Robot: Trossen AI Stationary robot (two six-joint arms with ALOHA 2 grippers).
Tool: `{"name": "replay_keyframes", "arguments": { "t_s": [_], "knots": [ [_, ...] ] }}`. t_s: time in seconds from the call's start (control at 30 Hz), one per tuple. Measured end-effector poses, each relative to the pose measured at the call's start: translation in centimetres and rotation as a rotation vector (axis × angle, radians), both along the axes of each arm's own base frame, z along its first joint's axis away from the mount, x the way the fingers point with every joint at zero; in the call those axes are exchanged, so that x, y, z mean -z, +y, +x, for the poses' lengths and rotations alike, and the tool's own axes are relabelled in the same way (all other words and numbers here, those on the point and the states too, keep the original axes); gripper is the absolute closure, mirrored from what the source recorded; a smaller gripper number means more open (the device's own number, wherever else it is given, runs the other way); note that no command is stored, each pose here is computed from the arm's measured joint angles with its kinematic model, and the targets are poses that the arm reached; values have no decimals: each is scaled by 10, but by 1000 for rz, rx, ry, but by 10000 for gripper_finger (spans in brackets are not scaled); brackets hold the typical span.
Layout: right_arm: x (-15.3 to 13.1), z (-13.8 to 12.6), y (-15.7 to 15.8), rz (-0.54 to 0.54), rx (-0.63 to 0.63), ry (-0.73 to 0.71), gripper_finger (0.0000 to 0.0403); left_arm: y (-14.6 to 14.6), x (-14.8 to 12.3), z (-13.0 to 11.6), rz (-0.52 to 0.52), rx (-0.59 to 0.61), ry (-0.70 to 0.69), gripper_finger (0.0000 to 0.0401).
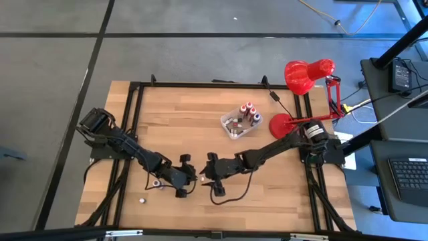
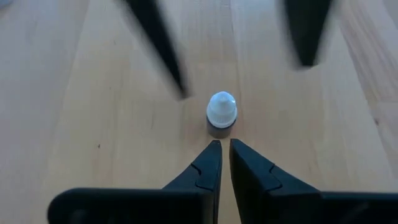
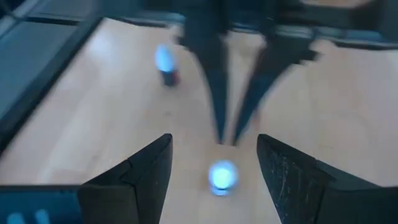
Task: Pick & Place food coloring
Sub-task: Put the small red food coloring bottle in the transparent bin
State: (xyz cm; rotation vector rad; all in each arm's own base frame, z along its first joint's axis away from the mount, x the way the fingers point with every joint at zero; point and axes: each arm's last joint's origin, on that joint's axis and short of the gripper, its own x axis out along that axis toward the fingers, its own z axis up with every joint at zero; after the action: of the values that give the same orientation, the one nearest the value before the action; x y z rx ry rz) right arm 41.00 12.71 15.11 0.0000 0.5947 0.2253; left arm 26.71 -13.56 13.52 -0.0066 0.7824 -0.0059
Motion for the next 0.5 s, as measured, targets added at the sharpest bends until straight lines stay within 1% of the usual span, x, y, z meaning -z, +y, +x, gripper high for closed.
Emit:
{"name": "replay_keyframes", "arguments": {
  "t_s": [0.17, 0.27, 0.37, 0.5],
  "knots": [
    [21, 4, -6, -22, 22, 45, 167, -1, 1, -1, -29, 31, 21, 379],
    [34, 5, -5, -14, 4, 73, 175, -1, 1, -1, -35, 37, 25, 382],
    [41, 6, -5, -15, 2, 77, 191, -1, 1, -1, -36, 38, 25, 384],
    [41, 8, -4, -7, 1, 44, 219, -1, 1, -1, -35, 38, 26, 386]
  ]
}}
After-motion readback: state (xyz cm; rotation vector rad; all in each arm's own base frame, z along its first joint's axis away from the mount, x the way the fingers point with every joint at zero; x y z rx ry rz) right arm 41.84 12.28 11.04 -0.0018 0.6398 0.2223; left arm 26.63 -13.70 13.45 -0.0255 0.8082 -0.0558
